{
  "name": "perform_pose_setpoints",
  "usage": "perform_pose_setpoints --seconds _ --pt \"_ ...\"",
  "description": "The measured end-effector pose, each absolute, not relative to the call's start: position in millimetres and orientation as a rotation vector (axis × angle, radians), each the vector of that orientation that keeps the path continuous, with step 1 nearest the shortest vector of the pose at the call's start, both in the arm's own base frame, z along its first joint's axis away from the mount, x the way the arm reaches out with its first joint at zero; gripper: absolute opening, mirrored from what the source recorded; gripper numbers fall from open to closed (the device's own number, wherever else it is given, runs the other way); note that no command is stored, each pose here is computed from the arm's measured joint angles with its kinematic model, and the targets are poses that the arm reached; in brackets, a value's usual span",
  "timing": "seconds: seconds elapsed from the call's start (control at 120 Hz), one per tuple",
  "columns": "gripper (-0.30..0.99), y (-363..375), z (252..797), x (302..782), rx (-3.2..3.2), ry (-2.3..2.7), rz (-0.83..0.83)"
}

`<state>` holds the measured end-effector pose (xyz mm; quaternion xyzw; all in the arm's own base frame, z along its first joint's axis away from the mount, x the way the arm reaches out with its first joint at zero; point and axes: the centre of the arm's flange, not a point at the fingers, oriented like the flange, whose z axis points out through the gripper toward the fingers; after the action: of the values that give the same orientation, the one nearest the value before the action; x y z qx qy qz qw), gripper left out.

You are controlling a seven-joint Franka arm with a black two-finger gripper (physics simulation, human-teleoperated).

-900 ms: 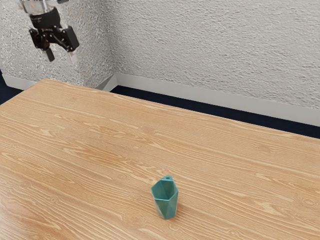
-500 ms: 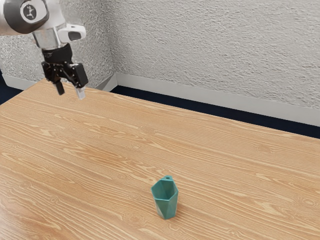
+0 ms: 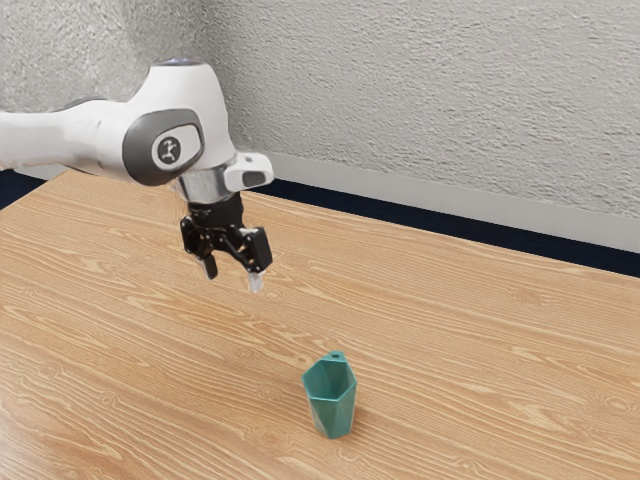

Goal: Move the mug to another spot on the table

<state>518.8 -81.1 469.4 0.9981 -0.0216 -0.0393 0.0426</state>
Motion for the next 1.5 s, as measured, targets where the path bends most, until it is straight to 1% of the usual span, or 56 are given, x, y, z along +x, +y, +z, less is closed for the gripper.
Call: perform_pose_setpoints --seconds 0.317,0.442,0.6,0.767,0.833,0.933,1.2,1.5 --pt "0.67 -186.7 437.6 514.1 3.042 0.173 -0.102" --pt "0.67 -223.8 427.3 522.7 3.021 0.286 -0.084" --pt "0.67 -202.8 418.3 560.1 2.975 0.557 -0.055" --pt "0.67 -207.7 383.4 563.1 2.963 0.712 -0.121" --pt "0.67 -209.2 377.6 563.4 2.964 0.735 -0.123" --pt "0.66 -209.9 372.4 562.8 3.002 0.709 -0.101" --pt "0.65 -219.6 348.8 551.7 3.072 0.584 -0.104" --pt "0.65 -235.8 335.2 558.9 3.083 0.479 -0.075"
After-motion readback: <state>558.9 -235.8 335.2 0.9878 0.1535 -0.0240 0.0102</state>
